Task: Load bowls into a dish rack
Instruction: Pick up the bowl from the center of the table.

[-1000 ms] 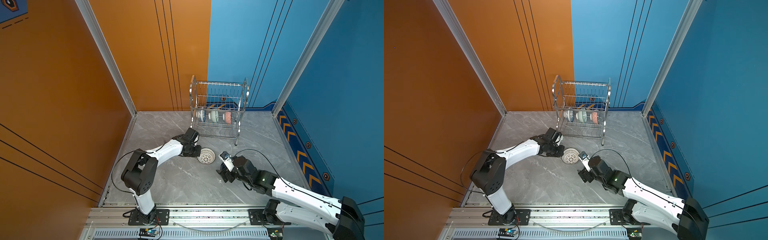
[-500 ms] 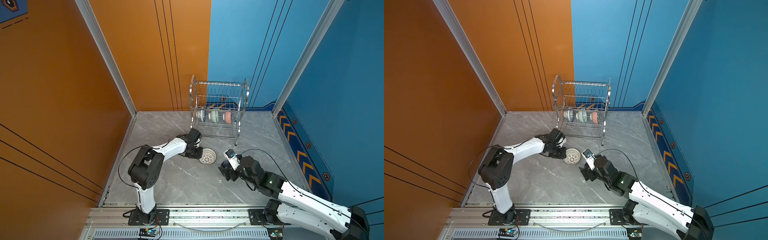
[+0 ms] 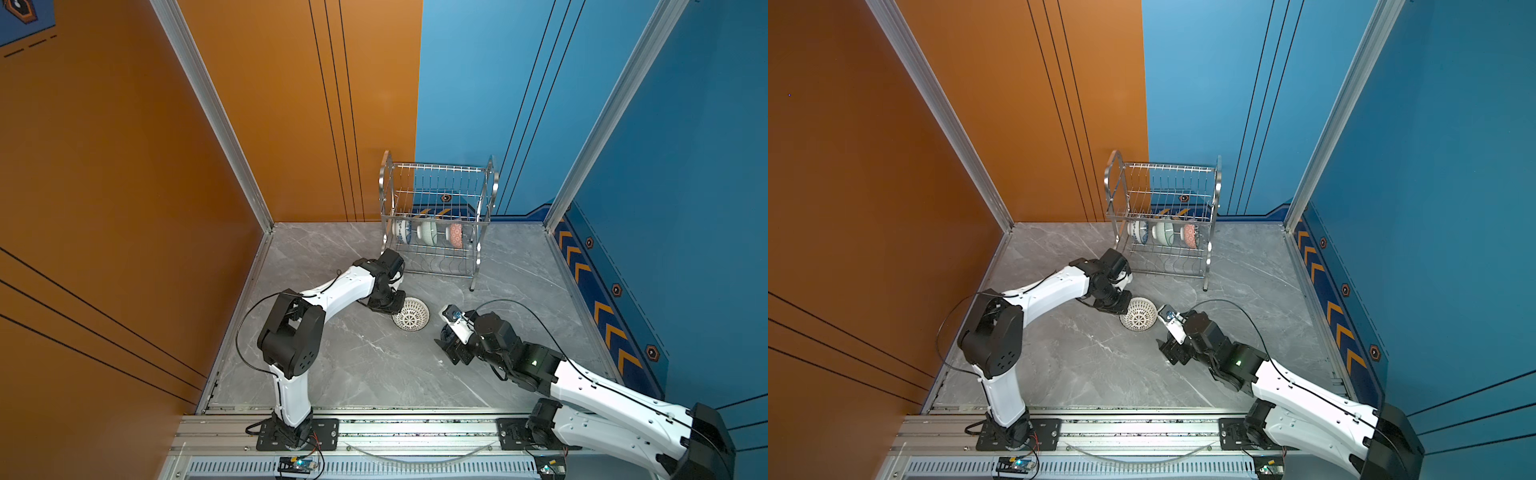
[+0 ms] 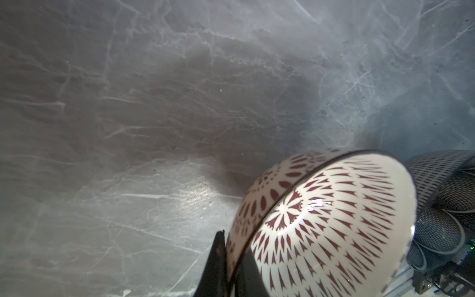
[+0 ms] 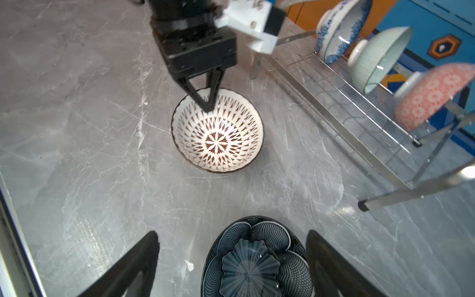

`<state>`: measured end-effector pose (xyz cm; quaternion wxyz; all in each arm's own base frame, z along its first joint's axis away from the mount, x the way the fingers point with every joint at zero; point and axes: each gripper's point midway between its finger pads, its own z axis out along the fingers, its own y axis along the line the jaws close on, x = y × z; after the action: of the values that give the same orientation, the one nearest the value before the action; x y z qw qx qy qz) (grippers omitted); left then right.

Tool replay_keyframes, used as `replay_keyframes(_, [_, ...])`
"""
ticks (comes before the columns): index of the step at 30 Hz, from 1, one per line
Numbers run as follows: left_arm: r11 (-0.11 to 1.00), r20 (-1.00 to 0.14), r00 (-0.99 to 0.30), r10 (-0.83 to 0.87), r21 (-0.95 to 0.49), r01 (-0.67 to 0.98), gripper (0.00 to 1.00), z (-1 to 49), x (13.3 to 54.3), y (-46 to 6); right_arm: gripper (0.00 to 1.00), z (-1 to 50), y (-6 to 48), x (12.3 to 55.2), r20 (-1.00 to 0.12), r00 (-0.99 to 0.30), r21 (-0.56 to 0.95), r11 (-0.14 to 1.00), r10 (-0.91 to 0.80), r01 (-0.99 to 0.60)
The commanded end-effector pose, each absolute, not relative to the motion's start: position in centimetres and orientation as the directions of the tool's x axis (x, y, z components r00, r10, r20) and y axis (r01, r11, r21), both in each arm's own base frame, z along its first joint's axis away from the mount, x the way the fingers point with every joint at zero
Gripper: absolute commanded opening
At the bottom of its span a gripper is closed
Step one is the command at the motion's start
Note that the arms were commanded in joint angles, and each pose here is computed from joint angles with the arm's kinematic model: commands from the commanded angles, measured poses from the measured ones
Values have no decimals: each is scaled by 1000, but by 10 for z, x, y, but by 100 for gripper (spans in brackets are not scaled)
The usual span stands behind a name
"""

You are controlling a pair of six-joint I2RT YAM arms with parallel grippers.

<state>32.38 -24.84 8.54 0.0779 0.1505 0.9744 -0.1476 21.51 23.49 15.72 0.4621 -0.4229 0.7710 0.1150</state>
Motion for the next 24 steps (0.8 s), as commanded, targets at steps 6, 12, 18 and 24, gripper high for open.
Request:
replay_keyframes(6, [860,-163,-883,441,-204,467,0,125,291,-228,91,140,283,195,-719,211,-472,243,-662,-847])
replay_keyframes(12, [850,-155,-858,490,-135,510,0,128,282,-214,82,139,297,197,-669,287,-514,147,-685,-845])
replay_keyframes(18, [822,-171,-834,525,-155,549,0,136,276,-218,70,138,314,193,-637,339,-501,37,-692,-865])
replay_keyframes(24, [795,-151,-815,560,-178,580,0,136,265,-220,54,130,326,191,-593,382,-496,-52,-709,-867])
